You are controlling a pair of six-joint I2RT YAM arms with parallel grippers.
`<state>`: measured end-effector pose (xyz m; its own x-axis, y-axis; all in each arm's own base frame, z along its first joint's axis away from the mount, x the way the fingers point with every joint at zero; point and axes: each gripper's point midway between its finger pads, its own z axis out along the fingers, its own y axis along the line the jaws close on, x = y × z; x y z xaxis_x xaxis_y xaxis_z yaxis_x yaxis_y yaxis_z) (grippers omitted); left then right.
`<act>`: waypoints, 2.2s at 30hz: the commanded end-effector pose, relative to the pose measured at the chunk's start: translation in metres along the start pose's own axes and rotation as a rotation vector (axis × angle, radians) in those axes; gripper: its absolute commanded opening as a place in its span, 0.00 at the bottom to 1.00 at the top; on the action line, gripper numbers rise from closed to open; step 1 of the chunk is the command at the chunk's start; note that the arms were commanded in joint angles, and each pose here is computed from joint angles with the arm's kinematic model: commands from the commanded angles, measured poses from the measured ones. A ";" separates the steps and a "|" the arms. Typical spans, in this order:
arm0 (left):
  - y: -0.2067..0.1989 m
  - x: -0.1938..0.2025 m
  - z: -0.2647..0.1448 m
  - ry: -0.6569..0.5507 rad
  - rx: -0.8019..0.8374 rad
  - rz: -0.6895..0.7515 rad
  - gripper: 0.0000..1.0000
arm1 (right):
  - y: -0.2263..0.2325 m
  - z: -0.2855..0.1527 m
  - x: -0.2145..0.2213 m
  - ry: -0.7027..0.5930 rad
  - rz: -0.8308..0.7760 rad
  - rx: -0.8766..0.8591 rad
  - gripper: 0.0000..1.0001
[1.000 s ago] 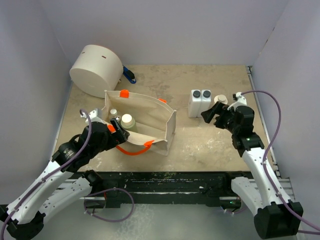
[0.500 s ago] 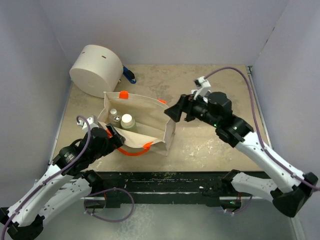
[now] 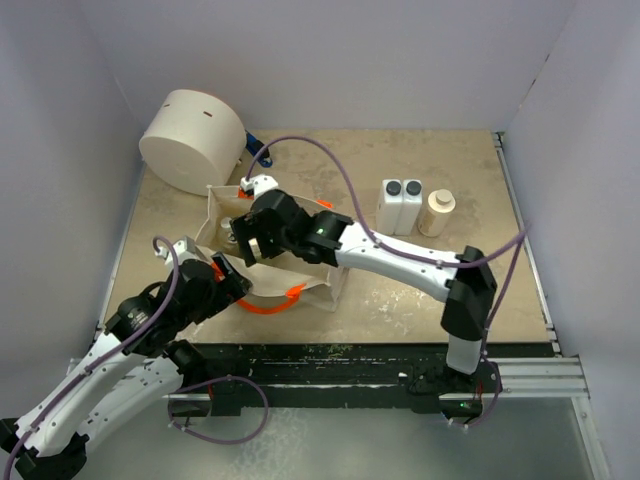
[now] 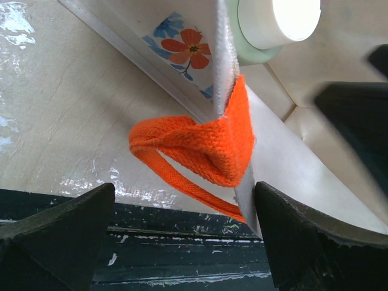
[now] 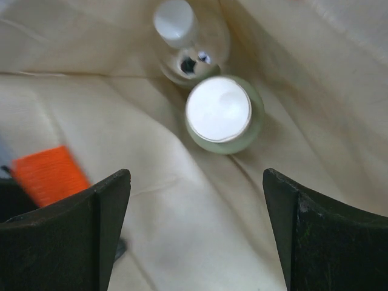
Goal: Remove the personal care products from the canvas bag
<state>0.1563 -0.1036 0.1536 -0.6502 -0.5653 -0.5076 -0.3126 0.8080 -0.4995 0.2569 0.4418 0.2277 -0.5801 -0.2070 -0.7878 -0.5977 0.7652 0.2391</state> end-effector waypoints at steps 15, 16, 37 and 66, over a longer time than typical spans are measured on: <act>-0.004 -0.002 -0.007 -0.013 0.046 -0.010 1.00 | -0.012 0.057 0.029 0.090 -0.086 0.099 0.97; -0.004 -0.003 -0.007 -0.014 0.045 -0.008 1.00 | -0.012 0.060 0.030 0.091 -0.090 0.102 0.97; -0.005 -0.002 -0.002 -0.012 0.039 0.015 1.00 | -0.037 0.116 0.057 0.152 -0.145 0.170 0.87; -0.005 0.001 -0.001 0.005 0.033 0.019 1.00 | -0.033 -0.128 -0.119 -0.497 0.365 -0.300 0.10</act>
<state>0.1558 -0.1046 0.1552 -0.6524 -0.5601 -0.5105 -0.2978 0.8089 -0.5069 0.2839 0.3808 0.2808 -0.5722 0.1002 -0.8140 -0.5143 0.7293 0.4512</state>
